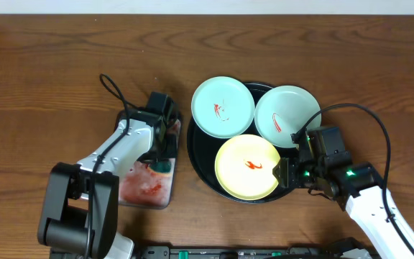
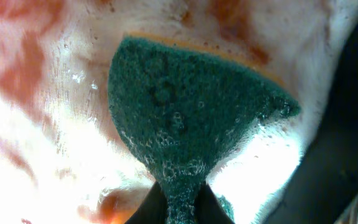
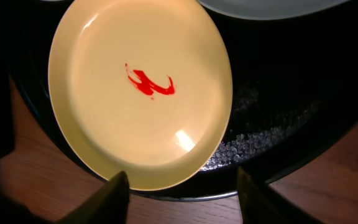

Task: Clean dirty plates on tray and stack at the side
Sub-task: 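Grasp the green sponge with the left gripper and lift it from the basin, then carry the sponge with the left gripper onto the yellow plate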

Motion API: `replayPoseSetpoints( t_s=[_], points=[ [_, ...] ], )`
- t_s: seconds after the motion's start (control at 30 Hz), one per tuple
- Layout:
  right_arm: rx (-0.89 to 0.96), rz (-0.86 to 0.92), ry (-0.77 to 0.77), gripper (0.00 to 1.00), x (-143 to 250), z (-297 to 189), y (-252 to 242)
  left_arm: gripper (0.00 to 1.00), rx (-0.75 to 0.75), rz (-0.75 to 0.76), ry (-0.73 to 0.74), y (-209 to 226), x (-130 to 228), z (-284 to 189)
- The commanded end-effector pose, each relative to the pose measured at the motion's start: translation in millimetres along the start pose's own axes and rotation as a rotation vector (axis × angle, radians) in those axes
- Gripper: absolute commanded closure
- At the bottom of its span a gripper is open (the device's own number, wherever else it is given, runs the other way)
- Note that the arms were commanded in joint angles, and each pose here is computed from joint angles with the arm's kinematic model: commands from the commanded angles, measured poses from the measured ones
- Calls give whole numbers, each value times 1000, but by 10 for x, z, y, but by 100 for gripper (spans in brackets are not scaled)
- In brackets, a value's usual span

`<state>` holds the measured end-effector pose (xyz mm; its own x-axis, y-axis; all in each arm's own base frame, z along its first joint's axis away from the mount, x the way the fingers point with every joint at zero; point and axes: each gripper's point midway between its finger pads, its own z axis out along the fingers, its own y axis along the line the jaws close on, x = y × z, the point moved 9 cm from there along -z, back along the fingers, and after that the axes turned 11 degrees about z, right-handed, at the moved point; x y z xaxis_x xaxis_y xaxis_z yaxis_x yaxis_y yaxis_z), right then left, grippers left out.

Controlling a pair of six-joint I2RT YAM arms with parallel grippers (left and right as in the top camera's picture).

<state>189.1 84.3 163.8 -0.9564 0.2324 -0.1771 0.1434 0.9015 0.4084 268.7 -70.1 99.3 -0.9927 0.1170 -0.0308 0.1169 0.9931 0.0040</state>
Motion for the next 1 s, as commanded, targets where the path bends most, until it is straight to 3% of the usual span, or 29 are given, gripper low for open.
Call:
replayPoseSetpoints(
  t_s=[0.0, 0.1, 0.3, 0.5, 0.73, 0.97],
  points=[
    [35, -23, -46, 41, -53, -38, 9, 93, -3, -7, -48, 12, -79, -292],
    [70, -12, -44, 46, -77, 13, -22, 92, 1, -6, -78, 9, -113, -529],
    [129, 42, 60, 69, -141, 364, -100, 93, 39, -1, -129, -18, -125, -1013],
    [140, 89, 148, 87, -188, 752, -159, 93, 312, 50, -143, -305, -79, -1238],
    [183, 115, 118, 95, -271, 956, -222, 93, 355, 192, -160, -789, 3, -1264],
    [195, 128, 107, 99, -281, 953, -234, 93, 406, 190, -226, -1276, -14, -1208]
  ],
)
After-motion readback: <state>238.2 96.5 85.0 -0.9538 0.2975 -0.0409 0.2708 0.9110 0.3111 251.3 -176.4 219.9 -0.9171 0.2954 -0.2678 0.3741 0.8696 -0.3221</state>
